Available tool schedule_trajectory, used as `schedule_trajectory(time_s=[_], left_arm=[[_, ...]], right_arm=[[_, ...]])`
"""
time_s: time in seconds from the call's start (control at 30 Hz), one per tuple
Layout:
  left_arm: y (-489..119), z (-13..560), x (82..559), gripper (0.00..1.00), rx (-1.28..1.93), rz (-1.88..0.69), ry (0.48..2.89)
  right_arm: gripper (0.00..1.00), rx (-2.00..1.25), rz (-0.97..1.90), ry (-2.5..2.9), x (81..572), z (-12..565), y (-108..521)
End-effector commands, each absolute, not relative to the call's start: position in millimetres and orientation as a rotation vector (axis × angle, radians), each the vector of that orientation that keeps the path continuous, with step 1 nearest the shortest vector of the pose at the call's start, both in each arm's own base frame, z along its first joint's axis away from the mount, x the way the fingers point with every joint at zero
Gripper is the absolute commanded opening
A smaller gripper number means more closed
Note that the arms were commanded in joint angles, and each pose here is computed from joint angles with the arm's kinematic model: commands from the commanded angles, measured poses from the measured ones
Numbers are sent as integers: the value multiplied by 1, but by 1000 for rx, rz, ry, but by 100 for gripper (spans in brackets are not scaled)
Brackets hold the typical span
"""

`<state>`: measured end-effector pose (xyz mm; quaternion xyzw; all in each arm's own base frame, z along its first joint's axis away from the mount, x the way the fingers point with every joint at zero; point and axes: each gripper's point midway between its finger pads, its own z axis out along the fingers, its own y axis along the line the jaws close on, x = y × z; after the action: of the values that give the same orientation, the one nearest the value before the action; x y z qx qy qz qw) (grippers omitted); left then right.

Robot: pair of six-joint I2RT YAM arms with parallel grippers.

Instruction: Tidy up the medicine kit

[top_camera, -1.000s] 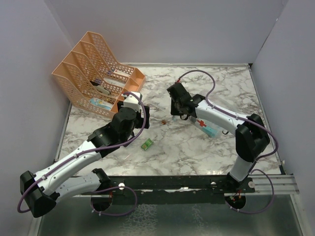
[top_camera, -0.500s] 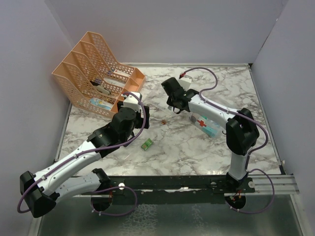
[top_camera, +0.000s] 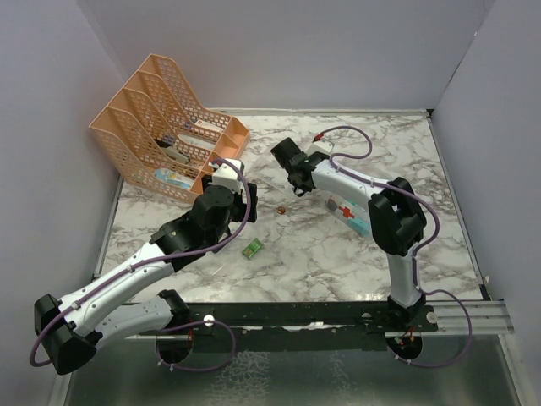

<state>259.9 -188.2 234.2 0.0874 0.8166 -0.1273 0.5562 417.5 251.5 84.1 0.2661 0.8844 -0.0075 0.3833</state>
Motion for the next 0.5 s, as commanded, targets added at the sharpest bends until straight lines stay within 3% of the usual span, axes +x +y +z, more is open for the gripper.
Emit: schedule_trajectory(time_s=[0.0, 0.23, 0.47], left_arm=[[-193, 240, 259, 78, 202, -348, 1912], [-191, 242, 258, 78, 188, -357, 1903], [-191, 246, 258, 78, 179, -367, 1886]], right_arm=[[5, 727, -80, 2217, 426, 79, 239], [10, 706, -86, 2254, 425, 71, 243], [34, 675, -40, 2260, 428, 80, 251]])
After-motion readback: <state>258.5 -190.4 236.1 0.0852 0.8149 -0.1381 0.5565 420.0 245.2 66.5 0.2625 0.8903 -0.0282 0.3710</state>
